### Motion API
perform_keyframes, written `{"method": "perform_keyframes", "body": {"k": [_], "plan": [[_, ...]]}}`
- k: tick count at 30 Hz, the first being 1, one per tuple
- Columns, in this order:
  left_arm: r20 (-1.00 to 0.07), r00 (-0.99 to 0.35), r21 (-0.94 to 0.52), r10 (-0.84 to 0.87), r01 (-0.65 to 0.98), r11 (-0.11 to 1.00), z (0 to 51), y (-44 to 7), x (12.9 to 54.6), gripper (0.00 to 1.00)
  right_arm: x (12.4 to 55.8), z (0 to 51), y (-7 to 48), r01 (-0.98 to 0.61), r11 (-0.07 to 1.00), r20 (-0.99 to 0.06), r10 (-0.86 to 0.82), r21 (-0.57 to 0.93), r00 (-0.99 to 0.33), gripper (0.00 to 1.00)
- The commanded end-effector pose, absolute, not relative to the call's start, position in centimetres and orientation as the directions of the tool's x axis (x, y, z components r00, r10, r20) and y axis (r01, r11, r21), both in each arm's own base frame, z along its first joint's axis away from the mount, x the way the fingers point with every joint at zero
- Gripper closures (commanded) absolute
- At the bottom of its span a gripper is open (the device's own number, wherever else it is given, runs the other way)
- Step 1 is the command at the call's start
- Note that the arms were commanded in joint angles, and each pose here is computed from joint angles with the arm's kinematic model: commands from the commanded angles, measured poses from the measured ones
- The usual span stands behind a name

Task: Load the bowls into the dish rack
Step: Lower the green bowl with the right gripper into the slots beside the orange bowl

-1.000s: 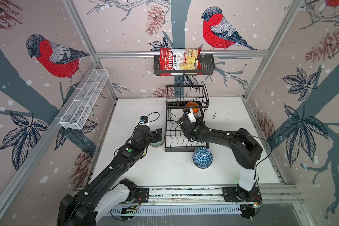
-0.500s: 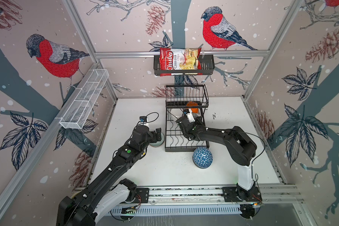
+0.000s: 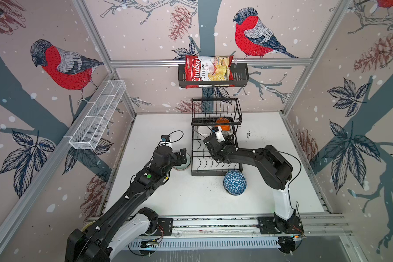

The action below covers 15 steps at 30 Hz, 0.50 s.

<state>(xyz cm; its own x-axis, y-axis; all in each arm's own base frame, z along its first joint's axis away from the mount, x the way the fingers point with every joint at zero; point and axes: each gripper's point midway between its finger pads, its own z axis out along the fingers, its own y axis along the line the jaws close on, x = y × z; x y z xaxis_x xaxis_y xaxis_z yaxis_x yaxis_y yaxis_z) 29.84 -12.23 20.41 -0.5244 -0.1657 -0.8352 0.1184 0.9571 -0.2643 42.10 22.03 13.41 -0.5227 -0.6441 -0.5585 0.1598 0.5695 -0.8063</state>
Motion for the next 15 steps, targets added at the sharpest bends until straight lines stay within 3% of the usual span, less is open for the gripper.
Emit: {"method": "perform_keyframes", "body": {"k": [1,15], "plan": [[-0.849,-0.506,-0.248,-0.155,0.121,0.961,20.8,-12.0,30.0,0.05,42.2,13.7,21.9,0.190,0.545,-0.553,-0.646,-0.817,-0.526,1.00],[-0.850,-0.505,-0.238,-0.149,0.115,0.964,20.6,-11.8,30.0,0.05,41.6,11.6,23.9,0.135,0.525,-0.510,-0.683,-0.841,-0.522,1.00]]}}
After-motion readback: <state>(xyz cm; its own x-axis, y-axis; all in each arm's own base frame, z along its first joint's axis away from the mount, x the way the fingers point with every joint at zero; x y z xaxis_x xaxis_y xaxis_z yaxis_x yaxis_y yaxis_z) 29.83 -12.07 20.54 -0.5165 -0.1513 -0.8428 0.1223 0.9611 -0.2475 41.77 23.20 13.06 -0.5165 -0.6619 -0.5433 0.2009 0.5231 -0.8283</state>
